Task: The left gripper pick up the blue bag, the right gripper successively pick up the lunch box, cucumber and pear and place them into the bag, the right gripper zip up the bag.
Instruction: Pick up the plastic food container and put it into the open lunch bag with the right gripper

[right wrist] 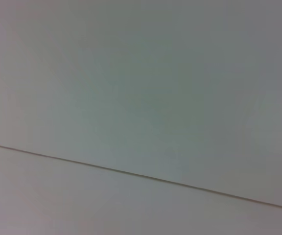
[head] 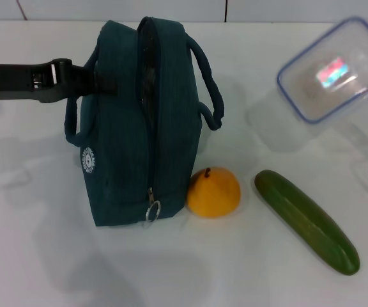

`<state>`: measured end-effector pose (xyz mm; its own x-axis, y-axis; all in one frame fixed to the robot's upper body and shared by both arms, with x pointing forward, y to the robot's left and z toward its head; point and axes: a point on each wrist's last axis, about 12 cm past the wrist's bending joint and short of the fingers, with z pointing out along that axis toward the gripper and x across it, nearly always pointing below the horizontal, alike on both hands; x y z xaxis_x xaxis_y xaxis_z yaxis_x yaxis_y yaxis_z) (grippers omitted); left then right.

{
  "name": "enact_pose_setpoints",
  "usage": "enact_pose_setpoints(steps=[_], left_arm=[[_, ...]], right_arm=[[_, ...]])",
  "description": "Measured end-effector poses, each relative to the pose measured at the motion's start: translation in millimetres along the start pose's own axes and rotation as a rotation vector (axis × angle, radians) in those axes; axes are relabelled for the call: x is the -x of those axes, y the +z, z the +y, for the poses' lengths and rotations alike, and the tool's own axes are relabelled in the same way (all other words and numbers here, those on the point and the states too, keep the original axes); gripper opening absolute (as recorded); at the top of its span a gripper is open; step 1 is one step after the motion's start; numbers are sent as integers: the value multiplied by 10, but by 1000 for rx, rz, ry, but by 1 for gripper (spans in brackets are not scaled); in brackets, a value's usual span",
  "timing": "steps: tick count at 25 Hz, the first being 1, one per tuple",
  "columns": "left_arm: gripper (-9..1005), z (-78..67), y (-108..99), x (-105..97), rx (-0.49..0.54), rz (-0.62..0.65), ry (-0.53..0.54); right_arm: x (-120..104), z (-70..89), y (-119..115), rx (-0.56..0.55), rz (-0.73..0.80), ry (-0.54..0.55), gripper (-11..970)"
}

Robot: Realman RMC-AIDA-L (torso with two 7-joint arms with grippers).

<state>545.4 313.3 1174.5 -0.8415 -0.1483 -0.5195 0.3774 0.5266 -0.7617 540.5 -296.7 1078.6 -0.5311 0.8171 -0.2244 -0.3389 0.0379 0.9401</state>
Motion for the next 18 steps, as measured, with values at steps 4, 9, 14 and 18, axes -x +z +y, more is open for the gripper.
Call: enact_pose_setpoints(steps=[4,9,14,18], left_arm=[[51,-4,6,4,-2,2,4],[51,-15,20,21,-6,3,10],[51,-37,46,47,-12,7,20],[51,-67,98,67,-18,26,34]], right_arm=[[2,76,141,60,9,27,95],[-15,190,402,144,36,56,95],[-49,314,709,218,66,77,95],[-90,430,981,270,103,83,95]])
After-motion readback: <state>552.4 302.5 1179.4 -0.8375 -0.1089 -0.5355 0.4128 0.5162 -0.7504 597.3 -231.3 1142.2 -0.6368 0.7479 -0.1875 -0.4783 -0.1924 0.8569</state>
